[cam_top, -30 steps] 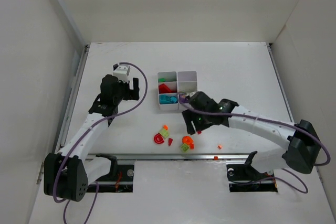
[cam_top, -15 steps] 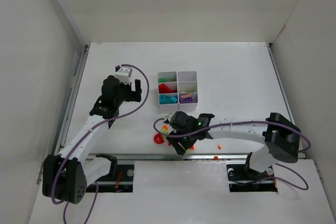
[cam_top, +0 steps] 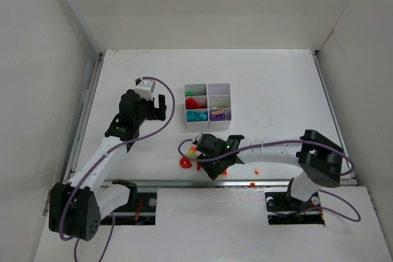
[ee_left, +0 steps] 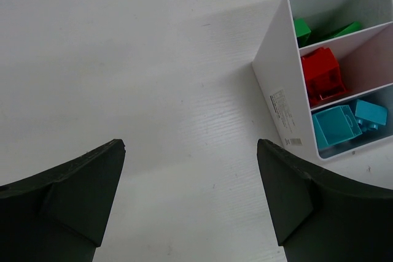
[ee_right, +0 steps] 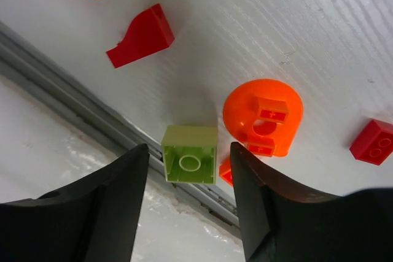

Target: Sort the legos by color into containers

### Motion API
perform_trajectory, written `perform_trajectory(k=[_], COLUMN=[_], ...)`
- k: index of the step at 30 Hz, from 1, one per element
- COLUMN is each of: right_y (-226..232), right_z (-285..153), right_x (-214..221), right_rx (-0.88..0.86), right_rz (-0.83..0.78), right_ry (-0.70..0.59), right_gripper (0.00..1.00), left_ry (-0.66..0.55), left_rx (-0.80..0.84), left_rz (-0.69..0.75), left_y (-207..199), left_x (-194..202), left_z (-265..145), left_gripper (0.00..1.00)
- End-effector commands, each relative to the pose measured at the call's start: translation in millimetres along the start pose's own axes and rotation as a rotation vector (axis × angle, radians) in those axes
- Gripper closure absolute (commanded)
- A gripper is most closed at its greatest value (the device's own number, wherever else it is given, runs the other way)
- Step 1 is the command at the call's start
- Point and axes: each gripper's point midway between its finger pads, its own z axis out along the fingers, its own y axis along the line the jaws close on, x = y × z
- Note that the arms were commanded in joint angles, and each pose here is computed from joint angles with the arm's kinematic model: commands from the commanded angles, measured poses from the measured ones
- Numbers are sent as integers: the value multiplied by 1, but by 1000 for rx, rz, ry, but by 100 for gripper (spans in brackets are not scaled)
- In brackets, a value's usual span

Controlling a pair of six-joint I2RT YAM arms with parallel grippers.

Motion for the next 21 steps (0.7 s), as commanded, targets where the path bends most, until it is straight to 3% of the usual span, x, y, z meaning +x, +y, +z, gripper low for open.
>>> perform_trajectory(k=[1, 4, 9, 12, 18, 19, 20, 21], right_y=[7, 9, 4, 10, 2, -5, -67, -67], right_z=[5, 6, -8, -36, -113, -120, -142, -143], right_x=[-6, -4, -15, -40, -100, -109, -152, -154], right_rx=[15, 23, 59, 37, 77, 93, 212, 210], right_rz=[-20, -32, 6, 27, 84, 106, 272, 275], right_ry=[-17, -10, -64, -155, -406, -432, -542, -552], right_gripper=[40, 43, 73, 84, 87, 92, 100, 100], left_ry=[-65, -74, -65, -74, -74, -74, -74, -74], left_rx=[15, 4, 3, 4, 4, 4, 13, 13], left_rz=[-4, 5, 5, 5, 5, 5, -4, -4], left_y=[-4, -2, -2, -2, -2, -2, -4, -4], left_x=[-16, -18, -14, -16, -14, -14, -12, -11], left_z=[-6, -8, -10, -9, -9, -9, -8, -8], left_gripper=[13, 13, 13, 13, 13, 13, 13, 13])
